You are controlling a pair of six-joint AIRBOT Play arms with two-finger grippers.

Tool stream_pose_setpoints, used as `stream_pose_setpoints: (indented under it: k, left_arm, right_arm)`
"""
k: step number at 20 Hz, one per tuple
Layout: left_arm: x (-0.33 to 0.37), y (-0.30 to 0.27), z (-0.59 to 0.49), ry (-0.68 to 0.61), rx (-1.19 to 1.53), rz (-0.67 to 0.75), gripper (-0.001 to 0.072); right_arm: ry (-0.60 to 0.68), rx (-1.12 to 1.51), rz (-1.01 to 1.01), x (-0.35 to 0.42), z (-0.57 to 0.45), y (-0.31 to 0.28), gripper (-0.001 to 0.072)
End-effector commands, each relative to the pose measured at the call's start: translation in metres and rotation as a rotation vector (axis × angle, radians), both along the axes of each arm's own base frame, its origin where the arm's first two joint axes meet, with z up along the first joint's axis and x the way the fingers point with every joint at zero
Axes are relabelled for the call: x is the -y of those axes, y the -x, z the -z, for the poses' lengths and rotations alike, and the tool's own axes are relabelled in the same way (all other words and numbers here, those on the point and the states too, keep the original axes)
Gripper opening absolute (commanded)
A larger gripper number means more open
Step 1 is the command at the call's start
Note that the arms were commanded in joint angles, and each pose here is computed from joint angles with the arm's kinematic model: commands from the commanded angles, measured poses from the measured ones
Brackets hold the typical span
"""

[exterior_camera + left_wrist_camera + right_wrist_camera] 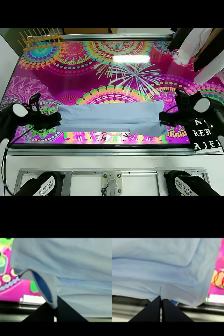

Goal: Fold the clothes and pants, and hang the long-sleeved shirts on hangers.

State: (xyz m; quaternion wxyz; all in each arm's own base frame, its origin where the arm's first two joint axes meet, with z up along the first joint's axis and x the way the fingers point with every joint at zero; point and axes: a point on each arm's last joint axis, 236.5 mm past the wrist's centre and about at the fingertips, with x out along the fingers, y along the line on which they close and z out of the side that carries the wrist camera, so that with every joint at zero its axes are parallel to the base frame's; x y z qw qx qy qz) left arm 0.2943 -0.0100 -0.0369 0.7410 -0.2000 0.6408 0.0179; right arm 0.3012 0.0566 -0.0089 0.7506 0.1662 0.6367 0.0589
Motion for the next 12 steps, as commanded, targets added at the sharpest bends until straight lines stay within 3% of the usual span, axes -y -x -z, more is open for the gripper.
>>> stream_pose_setpoints:
  k: [1,8,9,10,11,12]
  left_arm:
    - [-0.005,-0.039,0.012,0.002,-0.024,0.005,0.0006]
    - [-0.010,-0.083,0.041,0.018,-0.070,0.001,0.0006]
    - [-0.011,-0.089,0.044,0.017,-0.067,-0.001,0.0007]
    - [-0.010,-0.096,0.045,0.028,-0.055,-0.009,0.0068]
    - [-0.006,-0.107,0.042,0.050,-0.026,-0.024,0.0387]
    - [-0.003,-0.119,0.035,0.072,0.012,-0.043,0.0573]
  right_arm:
    - [-0.010,0.079,0.026,0.001,0.003,-0.055,0.0017]
    - [-0.113,0.238,0.090,-0.014,0.022,-0.126,0.0021]
    - [-0.136,0.263,0.116,-0.016,0.022,-0.135,0.0060]
    - [-0.157,0.283,0.149,-0.017,0.022,-0.144,0.0247]
    - [-0.177,0.306,0.184,-0.018,0.020,-0.152,0.0500]
    - [-0.186,0.329,0.208,-0.016,0.016,-0.159,0.0627]
